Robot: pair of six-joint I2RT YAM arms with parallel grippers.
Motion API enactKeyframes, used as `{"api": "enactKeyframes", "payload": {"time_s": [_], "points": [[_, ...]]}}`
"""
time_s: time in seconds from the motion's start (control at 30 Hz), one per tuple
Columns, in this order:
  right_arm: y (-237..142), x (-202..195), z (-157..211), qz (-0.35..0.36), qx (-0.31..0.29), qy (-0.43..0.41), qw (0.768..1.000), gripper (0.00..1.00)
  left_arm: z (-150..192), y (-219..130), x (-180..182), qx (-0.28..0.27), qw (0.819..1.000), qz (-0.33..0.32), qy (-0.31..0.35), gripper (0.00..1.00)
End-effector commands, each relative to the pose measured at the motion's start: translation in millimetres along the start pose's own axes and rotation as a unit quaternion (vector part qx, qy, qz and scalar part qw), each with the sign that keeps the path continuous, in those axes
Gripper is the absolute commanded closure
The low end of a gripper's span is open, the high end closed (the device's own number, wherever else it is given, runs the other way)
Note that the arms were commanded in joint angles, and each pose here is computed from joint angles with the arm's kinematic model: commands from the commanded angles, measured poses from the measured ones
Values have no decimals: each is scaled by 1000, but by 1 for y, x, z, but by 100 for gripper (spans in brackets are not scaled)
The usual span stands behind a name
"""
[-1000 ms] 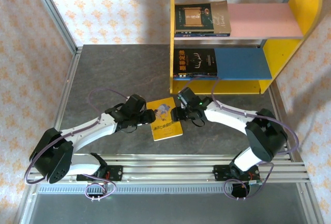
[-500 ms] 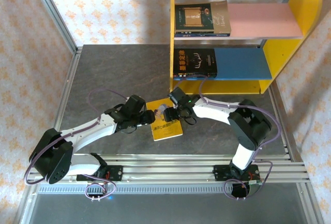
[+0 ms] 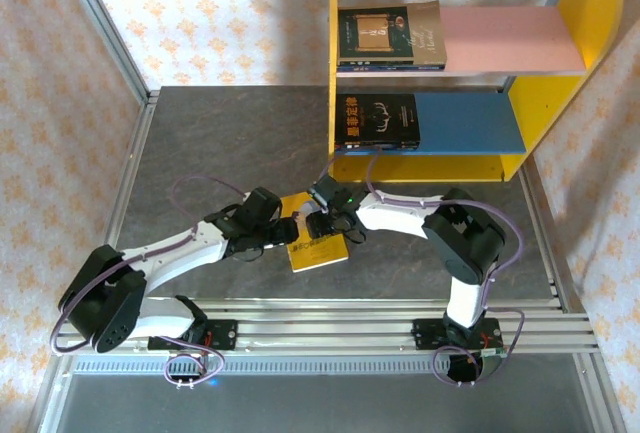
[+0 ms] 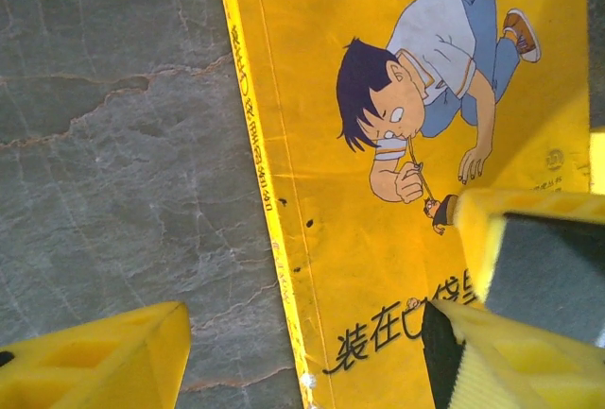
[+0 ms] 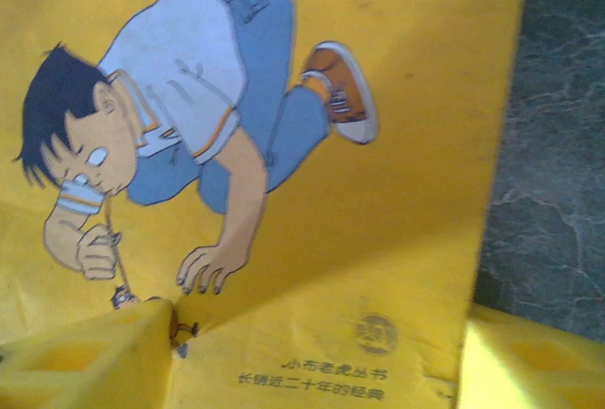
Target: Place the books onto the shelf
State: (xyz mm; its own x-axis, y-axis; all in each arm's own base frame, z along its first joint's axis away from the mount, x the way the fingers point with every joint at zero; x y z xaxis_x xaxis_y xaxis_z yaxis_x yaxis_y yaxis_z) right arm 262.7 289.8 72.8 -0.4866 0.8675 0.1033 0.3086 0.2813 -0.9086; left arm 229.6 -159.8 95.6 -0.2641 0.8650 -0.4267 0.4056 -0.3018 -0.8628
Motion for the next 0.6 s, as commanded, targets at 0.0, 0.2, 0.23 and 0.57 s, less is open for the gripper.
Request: {"api": "enactKeyframes", "payload": {"time_s": [0.0, 0.2, 0.23, 0.57], "points": [[21, -14, 30, 46, 47, 5, 998, 44, -1, 8, 7, -2, 1000, -8, -9, 32], [24, -22, 46, 58, 60, 7, 997, 65, 3, 17, 15, 7, 1000, -30, -5, 32], [24, -22, 46, 58, 59, 7, 997, 68, 4, 18, 17, 7, 999, -34, -5, 32], [24, -11, 59, -7, 58, 18, 998, 80, 8, 39, 27, 18, 998, -54, -13, 32]]}}
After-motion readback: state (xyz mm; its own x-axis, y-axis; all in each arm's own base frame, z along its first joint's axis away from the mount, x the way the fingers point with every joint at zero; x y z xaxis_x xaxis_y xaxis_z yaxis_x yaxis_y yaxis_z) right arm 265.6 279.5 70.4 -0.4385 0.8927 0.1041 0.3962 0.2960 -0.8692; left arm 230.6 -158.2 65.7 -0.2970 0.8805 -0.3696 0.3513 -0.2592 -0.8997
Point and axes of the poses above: each hand's point on the last joint's axis, 136 mm out from that joint toward the fingers, its own y axis out along the fingers, its own x axis along the line the jaws close on, z = x × y, the point moved 5 cm from there along -y, back along the fingers, and after that the axes turned 8 degrees about -y, right-handed, at the moved point
